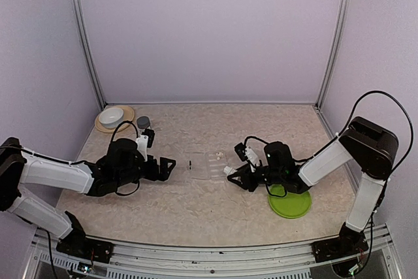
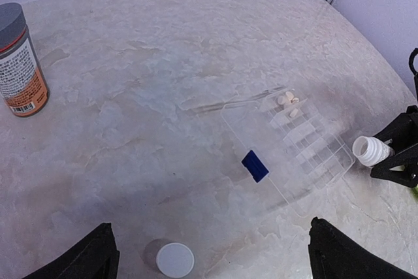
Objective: Sort the pills into containers
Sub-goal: Pour the pill into the pill bottle.
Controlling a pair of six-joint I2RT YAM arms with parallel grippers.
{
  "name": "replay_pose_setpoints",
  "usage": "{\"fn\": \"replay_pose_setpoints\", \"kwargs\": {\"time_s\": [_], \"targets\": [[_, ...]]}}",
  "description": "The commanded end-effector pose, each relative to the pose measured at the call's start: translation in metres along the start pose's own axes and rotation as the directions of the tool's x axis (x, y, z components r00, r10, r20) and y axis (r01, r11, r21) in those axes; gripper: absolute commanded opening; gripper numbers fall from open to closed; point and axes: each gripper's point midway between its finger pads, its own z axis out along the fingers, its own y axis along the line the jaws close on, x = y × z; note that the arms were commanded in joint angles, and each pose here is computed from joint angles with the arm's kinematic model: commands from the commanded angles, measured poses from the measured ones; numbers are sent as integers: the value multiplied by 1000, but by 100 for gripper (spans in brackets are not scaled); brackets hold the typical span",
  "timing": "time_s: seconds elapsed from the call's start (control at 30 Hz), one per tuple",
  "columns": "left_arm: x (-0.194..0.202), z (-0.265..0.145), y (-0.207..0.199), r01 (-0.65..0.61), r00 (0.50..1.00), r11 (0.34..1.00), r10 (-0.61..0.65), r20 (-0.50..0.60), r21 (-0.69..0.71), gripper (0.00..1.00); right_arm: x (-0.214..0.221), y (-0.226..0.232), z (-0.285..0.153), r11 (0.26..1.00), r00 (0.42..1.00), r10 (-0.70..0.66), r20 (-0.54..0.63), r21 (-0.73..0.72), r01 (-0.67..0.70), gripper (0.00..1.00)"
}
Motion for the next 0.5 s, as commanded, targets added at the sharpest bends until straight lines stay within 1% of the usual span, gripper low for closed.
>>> {"fn": "replay_pose_setpoints", "kwargs": {"time_s": [0.0, 0.47], "targets": [[-1, 2, 1, -2, 1000, 1000, 2, 12, 5, 99, 2, -7, 1, 1000, 1000, 3, -16, 18, -3, 0], [-1, 2, 1, 1, 1000, 1000, -1, 11, 7, 99, 2, -5, 0, 1000, 999, 10, -34, 15, -10, 0]]}}
